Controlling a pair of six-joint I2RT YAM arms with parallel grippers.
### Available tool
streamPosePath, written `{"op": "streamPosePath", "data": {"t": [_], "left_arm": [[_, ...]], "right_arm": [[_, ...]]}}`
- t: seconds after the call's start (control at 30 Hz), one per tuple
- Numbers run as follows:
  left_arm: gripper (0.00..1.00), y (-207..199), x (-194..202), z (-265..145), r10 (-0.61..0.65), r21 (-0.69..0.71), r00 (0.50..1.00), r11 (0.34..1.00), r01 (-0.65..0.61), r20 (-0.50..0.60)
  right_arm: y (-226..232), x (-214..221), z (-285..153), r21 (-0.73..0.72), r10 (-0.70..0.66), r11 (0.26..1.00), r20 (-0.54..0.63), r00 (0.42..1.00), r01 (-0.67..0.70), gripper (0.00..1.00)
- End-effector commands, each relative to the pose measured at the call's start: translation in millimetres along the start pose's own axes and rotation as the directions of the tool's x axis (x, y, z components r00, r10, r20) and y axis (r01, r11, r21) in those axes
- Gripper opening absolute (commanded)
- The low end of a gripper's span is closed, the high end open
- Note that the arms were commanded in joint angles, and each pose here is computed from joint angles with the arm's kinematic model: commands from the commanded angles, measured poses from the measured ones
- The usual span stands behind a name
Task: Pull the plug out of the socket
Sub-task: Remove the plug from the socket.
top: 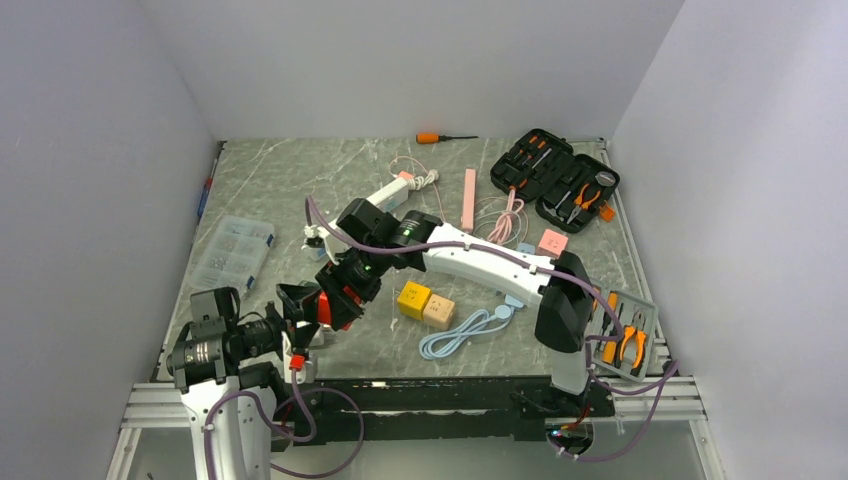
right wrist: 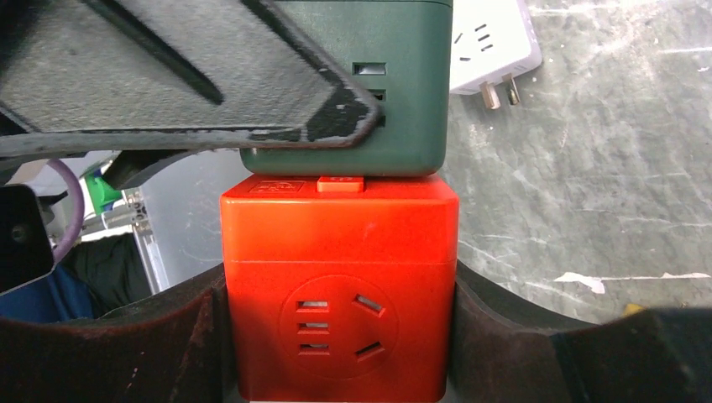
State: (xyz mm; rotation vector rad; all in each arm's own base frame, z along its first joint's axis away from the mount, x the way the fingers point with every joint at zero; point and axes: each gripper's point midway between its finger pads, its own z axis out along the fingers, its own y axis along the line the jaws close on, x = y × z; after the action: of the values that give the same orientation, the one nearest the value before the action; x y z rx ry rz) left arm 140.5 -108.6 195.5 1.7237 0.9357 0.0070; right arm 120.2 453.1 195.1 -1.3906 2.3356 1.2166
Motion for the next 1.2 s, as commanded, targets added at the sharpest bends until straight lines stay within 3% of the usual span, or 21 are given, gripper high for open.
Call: {"op": "streamPosePath", "data": {"t": [0.0, 0.1, 0.37, 0.5, 0.57, 0.77, 1.17], "left_arm": [[0.87, 8, -2, 2, 0.291, 0.01, 0.956, 0.957, -0.291, 0.018], [0.85, 9, 1, 2, 0.294, 0.014, 0.956, 0.956, -0.294, 0.009], [0.52, 11, 2, 3, 0.33, 0.019, 0.944, 0.944, -0.33, 0.011], [0.07, 11, 11, 3, 0.36, 0.037, 0.933, 0.932, -0.36, -0.016], [0.01, 13, 19, 3, 0.361, 0.045, 0.932, 0.932, -0.359, -0.043], [0.0, 13, 46, 6, 0.441, 0.101, 0.892, 0.896, -0.432, -0.098], [0.0, -3, 75, 15, 0.607, 0.277, 0.792, 0.773, -0.57, -0.062]], "right_arm": [[32, -27, -11, -0.091, -0.085, 0.992, 0.087, 0.993, 0.092, 0.0], [32, -25, -10, -0.09, -0.084, 0.992, 0.08, 0.993, 0.091, 0.0], [33, -23, -8, -0.092, -0.084, 0.992, 0.07, 0.994, 0.091, 0.0], [30, -16, -8, -0.085, -0.081, 0.993, 0.058, 0.995, 0.086, 0.0], [30, -8, -11, -0.083, -0.079, 0.993, 0.052, 0.996, 0.083, 0.0], [26, 26, -18, -0.07, -0.045, 0.996, 0.025, 0.999, 0.047, 0.0], [20, 74, -28, -0.047, 0.013, 0.999, -0.05, 0.999, -0.016, 0.0]]}}
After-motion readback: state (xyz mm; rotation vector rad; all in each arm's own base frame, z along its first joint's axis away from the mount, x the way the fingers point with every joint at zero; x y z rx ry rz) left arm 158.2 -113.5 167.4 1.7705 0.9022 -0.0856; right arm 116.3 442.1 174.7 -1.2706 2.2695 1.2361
